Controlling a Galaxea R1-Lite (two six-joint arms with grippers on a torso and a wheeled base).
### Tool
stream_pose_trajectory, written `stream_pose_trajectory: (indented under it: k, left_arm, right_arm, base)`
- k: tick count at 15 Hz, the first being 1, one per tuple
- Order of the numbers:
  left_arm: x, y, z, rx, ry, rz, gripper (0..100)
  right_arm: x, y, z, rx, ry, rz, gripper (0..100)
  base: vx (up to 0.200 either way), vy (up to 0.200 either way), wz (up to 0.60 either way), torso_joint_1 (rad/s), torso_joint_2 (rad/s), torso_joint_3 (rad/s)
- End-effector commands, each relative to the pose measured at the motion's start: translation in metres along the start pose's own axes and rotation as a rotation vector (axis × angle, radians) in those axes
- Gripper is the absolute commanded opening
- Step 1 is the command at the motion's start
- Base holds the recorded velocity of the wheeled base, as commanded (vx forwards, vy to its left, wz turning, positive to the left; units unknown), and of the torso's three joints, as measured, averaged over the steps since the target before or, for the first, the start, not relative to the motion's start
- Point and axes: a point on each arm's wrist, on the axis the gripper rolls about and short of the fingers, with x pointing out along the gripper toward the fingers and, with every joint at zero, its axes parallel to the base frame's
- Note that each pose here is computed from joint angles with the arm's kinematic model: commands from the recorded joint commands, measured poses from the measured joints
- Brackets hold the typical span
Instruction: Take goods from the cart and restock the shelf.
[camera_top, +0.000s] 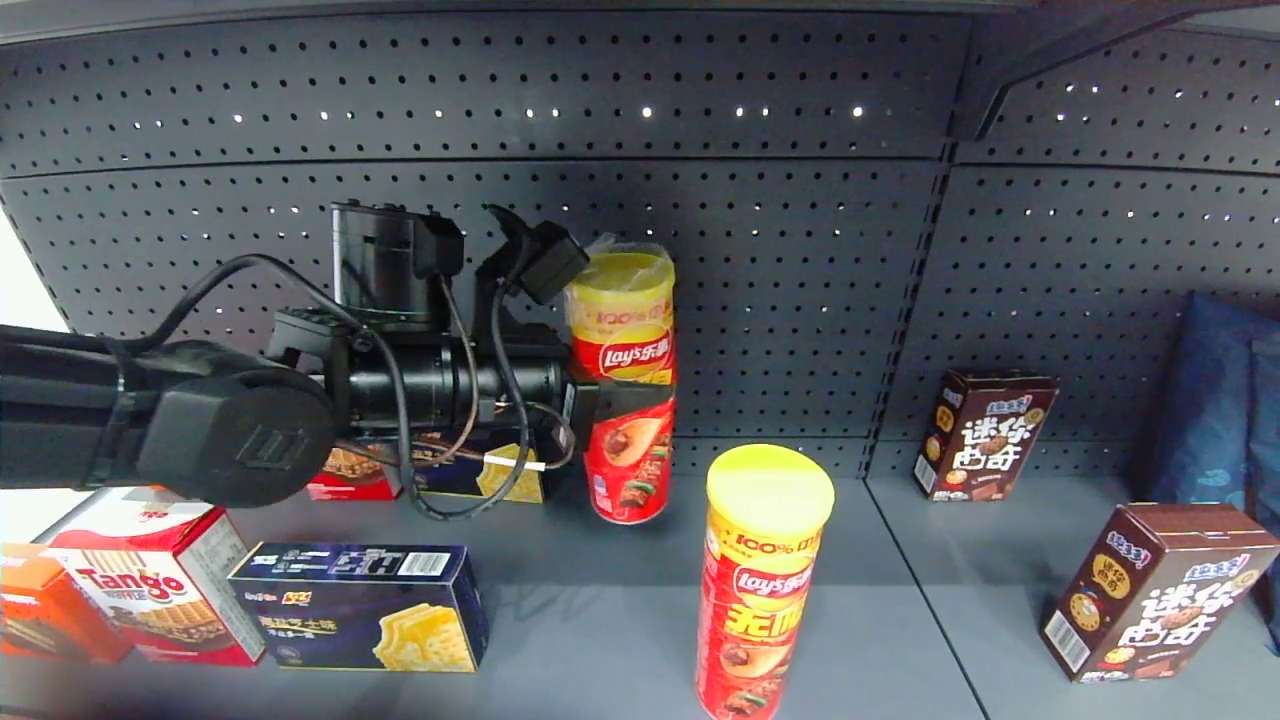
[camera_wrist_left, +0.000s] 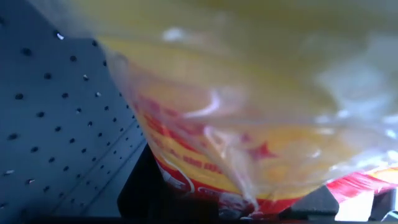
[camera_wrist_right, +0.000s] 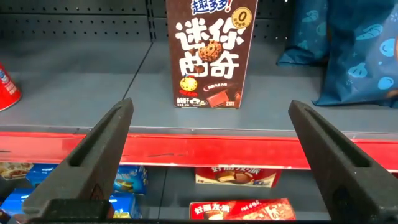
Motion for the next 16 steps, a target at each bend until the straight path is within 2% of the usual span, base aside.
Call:
stream_pose_trajectory:
  k: [1,3,6,8,12,16]
  left_arm:
    - [0.023,0.014,-0.011,-0.019,0.026,-0.007,0]
    - [0.032,0.02,-0.012,-0.017,0.019,-0.055,0]
    - [0.041,0.032,-0.016,-0.022,0.017,-0.061,0]
    - [0.042,0.038,-0.021,-0.03,0.019,-0.101,0]
    - [0.054,0.041,-0.033,-0.007,0.041,-0.108,0]
    - [0.063,0.044,-0.043,-0.019,0.062,-0.117,0]
  right_arm:
    - [0.0,0.0,0.0,-0.001,0.002,0.001,100]
    - [0.0,0.0,0.0,0.001,0.002,0.001,100]
    - [0.0,0.0,0.0,-0.001,0.004,0.001,100]
    - [0.0,0.0,0.0,-0.001,0.002,0.001,100]
    - [0.0,0.0,0.0,-0.001,0.002,0.001,100]
    - [0.0,0.0,0.0,-0.001,0.002,0.001,100]
  base:
    - [0.0,0.0,0.0,0.0,0.0,0.0]
    - [0.0,0.0,0.0,0.0,0.0,0.0]
    - [0.0,0.0,0.0,0.0,0.0,0.0]
    - [0.0,0.0,0.0,0.0,0.0,0.0]
    - [0.0,0.0,0.0,0.0,0.0,0.0]
    - [0.0,0.0,0.0,0.0,0.0,0.0]
